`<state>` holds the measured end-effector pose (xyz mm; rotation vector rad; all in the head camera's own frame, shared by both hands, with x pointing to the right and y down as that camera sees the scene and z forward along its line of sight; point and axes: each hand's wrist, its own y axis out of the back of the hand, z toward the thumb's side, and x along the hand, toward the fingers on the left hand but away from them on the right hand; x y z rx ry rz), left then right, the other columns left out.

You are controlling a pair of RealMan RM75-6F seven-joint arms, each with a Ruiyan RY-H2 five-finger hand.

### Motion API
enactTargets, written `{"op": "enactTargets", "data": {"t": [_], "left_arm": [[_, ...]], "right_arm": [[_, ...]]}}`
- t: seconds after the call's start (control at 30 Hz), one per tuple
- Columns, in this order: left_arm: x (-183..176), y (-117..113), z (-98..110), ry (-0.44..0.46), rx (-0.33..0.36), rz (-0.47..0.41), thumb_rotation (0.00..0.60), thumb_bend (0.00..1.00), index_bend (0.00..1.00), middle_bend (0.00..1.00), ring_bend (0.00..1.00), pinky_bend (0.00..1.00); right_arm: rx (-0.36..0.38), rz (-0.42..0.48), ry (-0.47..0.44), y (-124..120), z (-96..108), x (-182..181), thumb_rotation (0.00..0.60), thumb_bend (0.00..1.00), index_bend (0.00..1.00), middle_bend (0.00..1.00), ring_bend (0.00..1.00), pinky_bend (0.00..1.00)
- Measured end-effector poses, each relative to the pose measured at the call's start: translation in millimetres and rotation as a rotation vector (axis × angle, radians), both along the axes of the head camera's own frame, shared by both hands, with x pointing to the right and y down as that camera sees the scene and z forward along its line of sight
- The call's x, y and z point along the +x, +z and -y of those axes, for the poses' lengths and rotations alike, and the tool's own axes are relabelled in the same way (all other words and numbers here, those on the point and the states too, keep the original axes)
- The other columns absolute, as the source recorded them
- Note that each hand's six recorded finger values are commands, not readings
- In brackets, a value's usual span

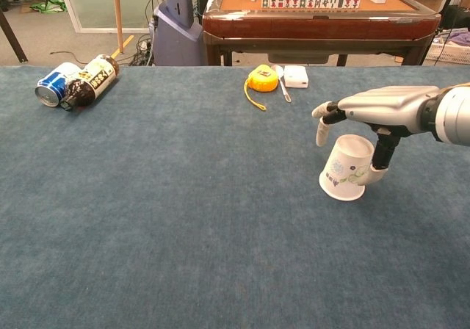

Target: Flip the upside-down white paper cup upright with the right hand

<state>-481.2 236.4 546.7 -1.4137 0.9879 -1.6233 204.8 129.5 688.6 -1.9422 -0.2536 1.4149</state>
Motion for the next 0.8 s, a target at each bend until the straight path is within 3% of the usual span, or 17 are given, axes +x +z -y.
{"op": "enactTargets", "data": {"t": [0.27, 0.8], "left_arm": [[0.8, -1.3, -0.1, 0.0, 0.002, -0.006, 0.6, 0.03, 0.44, 0.07, 0.04, 0.39], [1.1, -1.6, -0.6, -0.002, -0.001, -0.009, 0.6, 0.03, 0.44, 0.07, 0.04, 0.39]], "right_arm": [[0.016, -0.003, 0.014, -2.3, 2.7, 3.3, 0.6, 0.07, 0.4, 0.03, 0.0, 0.06], [0.05, 0.007, 0.041, -2.9, 2.6, 9.3, 0.6, 0.09, 0.5, 0.08, 0.0, 0.05]]}}
